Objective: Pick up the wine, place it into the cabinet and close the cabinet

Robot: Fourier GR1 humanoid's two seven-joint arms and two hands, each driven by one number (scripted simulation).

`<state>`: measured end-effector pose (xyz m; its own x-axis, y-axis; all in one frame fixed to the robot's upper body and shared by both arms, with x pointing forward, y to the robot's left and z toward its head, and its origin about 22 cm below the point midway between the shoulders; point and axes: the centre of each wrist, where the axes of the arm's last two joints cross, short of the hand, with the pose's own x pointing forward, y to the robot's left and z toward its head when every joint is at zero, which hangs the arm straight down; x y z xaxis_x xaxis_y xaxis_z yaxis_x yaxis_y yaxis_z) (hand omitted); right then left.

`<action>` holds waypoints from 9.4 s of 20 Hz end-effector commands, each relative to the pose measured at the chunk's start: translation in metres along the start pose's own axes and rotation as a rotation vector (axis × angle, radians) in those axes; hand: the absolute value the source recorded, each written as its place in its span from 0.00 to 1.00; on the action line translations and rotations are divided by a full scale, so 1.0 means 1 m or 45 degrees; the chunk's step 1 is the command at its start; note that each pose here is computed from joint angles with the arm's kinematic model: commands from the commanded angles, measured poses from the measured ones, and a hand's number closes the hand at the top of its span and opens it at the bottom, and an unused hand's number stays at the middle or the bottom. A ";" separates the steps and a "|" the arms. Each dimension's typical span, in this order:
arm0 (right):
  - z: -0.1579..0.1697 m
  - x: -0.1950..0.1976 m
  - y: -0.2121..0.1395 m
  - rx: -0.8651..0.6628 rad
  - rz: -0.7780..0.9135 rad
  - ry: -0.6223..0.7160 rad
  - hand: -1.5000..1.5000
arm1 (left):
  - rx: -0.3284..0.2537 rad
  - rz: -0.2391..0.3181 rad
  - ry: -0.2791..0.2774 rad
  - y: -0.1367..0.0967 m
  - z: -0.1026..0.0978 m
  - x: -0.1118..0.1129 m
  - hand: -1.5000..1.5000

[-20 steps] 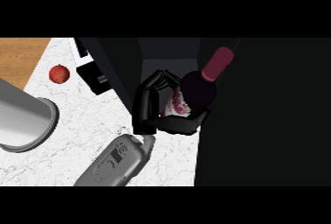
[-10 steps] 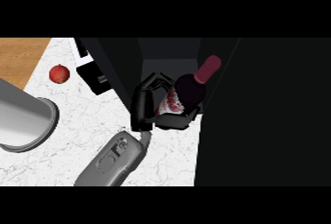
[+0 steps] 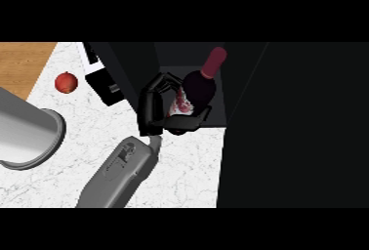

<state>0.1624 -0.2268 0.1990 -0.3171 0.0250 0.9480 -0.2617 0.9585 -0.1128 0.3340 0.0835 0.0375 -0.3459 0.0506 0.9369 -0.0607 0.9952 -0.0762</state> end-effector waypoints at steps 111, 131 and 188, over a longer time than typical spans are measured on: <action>0.008 0.017 0.021 0.164 -0.114 -0.115 0.00 | 0.125 0.046 0.059 0.040 -0.053 -0.075 0.00; 0.002 0.007 0.024 0.026 -0.094 -0.077 0.00 | 0.029 0.124 0.085 -0.009 0.041 -0.062 0.00; 0.038 0.019 0.076 0.726 -0.243 0.111 1.00 | -0.019 0.220 -0.068 0.179 0.167 0.118 0.00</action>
<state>0.1342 -0.1619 0.1669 -0.0576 -0.0341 0.9978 -0.7139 0.7000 -0.0173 0.1250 0.2337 0.0689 -0.3920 0.2180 0.8938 0.0290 0.9740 -0.2248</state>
